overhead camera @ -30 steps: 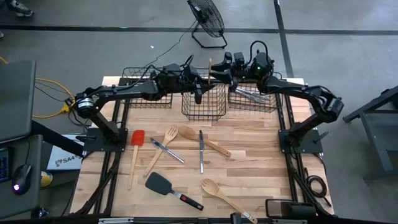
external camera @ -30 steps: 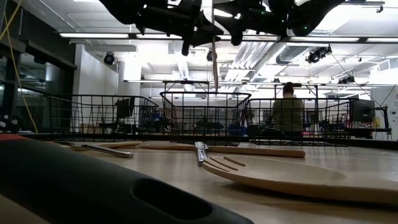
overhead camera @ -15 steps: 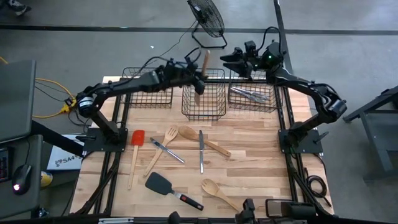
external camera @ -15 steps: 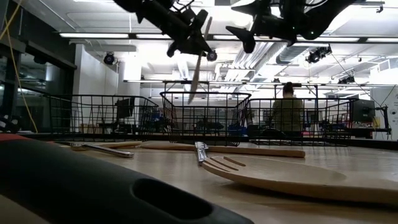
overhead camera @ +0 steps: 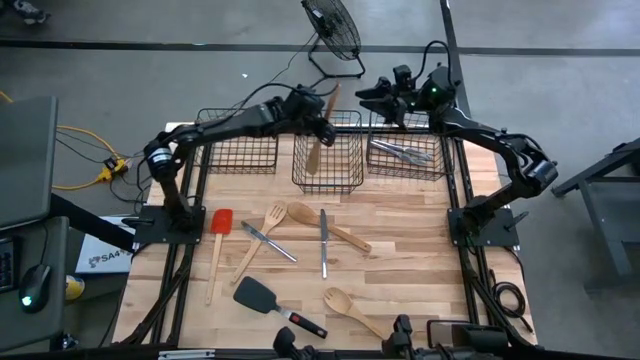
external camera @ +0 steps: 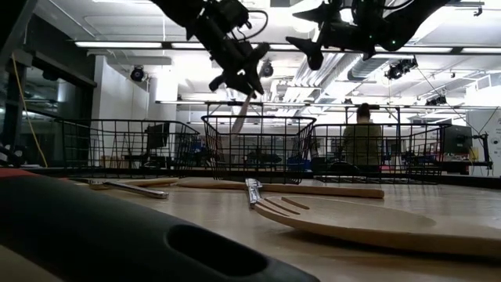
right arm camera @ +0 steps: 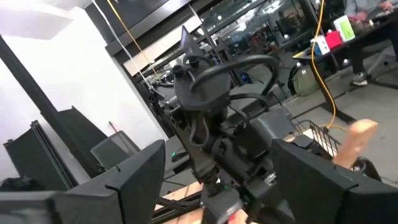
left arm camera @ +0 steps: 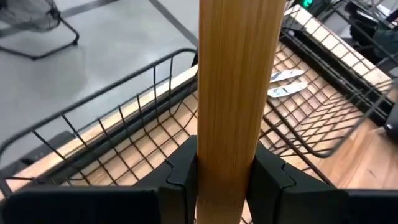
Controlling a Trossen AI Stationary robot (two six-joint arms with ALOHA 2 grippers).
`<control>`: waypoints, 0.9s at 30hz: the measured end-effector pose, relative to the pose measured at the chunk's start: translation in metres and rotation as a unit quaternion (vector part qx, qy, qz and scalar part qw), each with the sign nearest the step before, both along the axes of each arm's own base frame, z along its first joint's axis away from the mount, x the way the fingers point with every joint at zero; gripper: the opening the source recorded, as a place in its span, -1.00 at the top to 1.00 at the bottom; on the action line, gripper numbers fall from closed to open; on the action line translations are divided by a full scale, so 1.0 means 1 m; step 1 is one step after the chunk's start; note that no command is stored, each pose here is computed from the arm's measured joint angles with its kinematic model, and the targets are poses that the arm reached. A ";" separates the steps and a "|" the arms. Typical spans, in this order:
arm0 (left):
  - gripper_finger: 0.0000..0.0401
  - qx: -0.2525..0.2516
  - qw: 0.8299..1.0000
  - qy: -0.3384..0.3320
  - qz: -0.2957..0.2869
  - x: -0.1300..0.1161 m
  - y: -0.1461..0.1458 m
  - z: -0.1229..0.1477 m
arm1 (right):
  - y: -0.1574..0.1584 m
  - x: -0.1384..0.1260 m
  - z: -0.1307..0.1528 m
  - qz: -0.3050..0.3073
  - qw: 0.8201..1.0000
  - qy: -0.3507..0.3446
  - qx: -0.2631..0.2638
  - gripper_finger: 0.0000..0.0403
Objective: Pick & Place Kitchen Items
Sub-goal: Put the brown serving spoon into the middle wire basket
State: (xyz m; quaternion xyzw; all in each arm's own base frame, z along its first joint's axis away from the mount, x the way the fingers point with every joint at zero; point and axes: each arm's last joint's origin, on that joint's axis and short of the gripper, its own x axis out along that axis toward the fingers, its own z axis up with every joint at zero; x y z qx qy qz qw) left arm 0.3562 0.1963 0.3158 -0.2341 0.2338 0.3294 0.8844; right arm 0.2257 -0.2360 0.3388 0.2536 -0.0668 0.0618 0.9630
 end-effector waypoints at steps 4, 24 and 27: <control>0.55 -0.035 0.999 0.003 0.015 0.006 0.004 -0.015 | -0.001 0.000 -0.002 -0.001 1.000 0.009 0.011 -0.40; 0.55 -0.042 0.998 0.047 0.021 0.018 0.011 -0.047 | -0.001 0.001 -0.003 -0.002 1.000 0.011 0.012 -0.40; 0.55 -0.034 0.998 0.050 0.004 0.019 0.011 -0.047 | -0.001 0.001 -0.003 -0.003 1.000 0.011 0.012 -0.40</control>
